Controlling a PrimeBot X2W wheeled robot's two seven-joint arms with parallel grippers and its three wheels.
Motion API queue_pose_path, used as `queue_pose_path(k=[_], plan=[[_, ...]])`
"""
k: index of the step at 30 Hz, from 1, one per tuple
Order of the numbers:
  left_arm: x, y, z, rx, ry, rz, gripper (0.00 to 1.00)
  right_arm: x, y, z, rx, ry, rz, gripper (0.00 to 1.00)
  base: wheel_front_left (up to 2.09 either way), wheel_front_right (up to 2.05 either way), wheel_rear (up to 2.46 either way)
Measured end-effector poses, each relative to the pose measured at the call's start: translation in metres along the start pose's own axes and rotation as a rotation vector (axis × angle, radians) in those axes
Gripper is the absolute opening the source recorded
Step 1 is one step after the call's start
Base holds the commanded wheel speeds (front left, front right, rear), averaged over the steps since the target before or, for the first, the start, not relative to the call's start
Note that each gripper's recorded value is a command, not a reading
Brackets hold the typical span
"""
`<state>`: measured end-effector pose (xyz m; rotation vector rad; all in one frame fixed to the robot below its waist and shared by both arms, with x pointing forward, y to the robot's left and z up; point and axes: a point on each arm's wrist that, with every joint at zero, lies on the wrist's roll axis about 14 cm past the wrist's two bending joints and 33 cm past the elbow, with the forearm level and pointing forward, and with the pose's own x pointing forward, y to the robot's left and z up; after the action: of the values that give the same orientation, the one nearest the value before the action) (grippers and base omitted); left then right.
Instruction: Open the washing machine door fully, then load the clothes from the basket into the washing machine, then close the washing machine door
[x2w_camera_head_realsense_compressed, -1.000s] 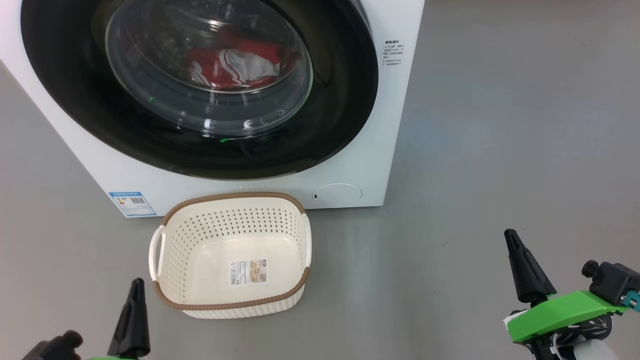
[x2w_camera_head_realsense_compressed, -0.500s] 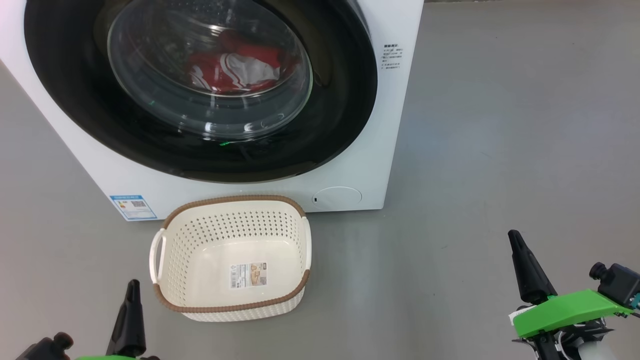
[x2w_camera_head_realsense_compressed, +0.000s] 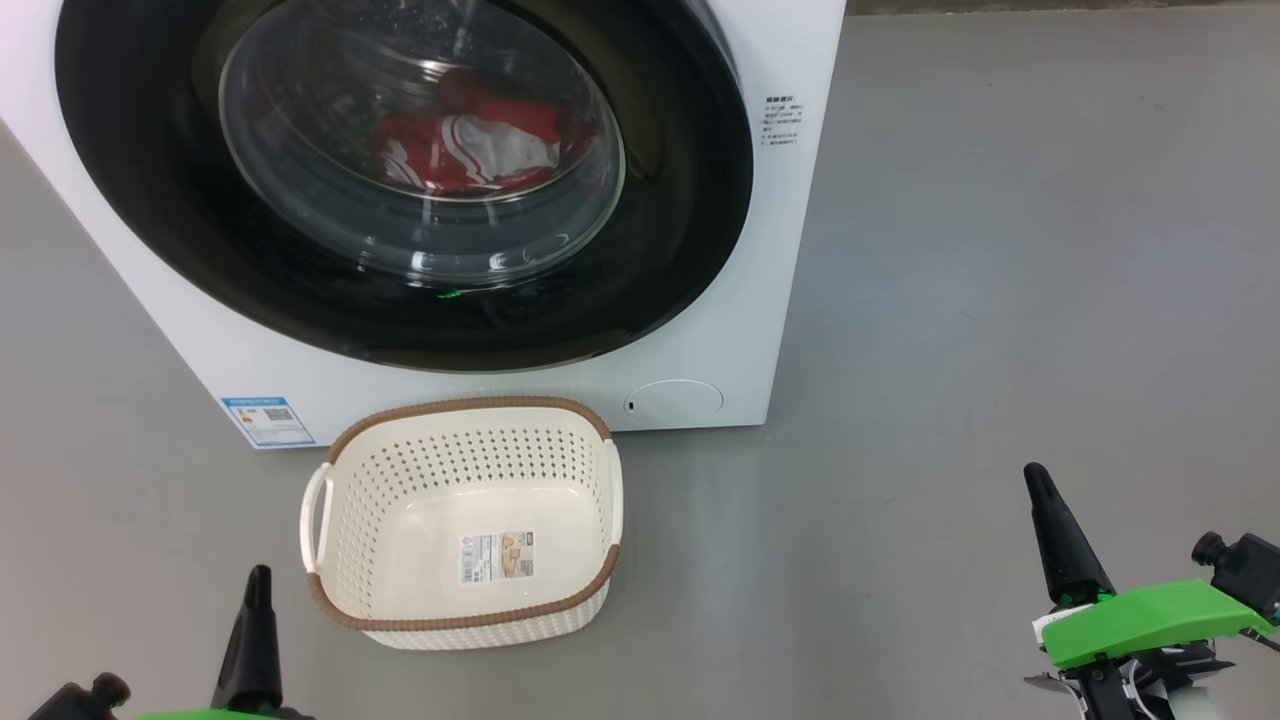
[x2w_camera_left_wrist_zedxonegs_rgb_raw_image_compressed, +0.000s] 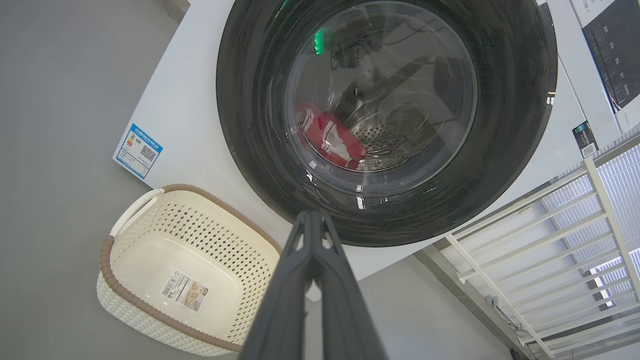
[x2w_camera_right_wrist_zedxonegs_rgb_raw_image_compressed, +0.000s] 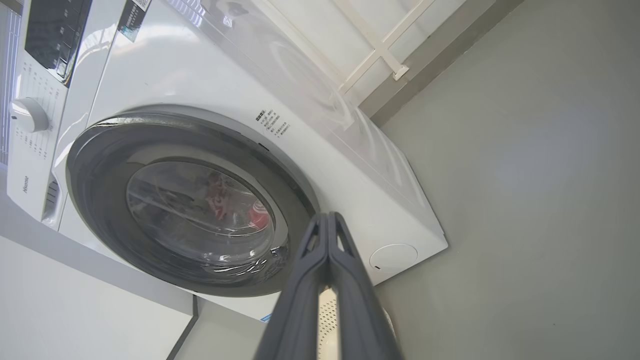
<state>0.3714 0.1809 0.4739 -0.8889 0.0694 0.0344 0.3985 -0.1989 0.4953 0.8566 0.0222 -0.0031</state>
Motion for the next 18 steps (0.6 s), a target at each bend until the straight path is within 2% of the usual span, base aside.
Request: queue_pose_path(k=[18], plan=[[0.0022,0.0006,0.0025,-0.183,0.009,0.011,0.0,-0.0025,-0.002,0.0019,0.186,-0.004,-0.022,0.0,0.0,0.0,0.0]])
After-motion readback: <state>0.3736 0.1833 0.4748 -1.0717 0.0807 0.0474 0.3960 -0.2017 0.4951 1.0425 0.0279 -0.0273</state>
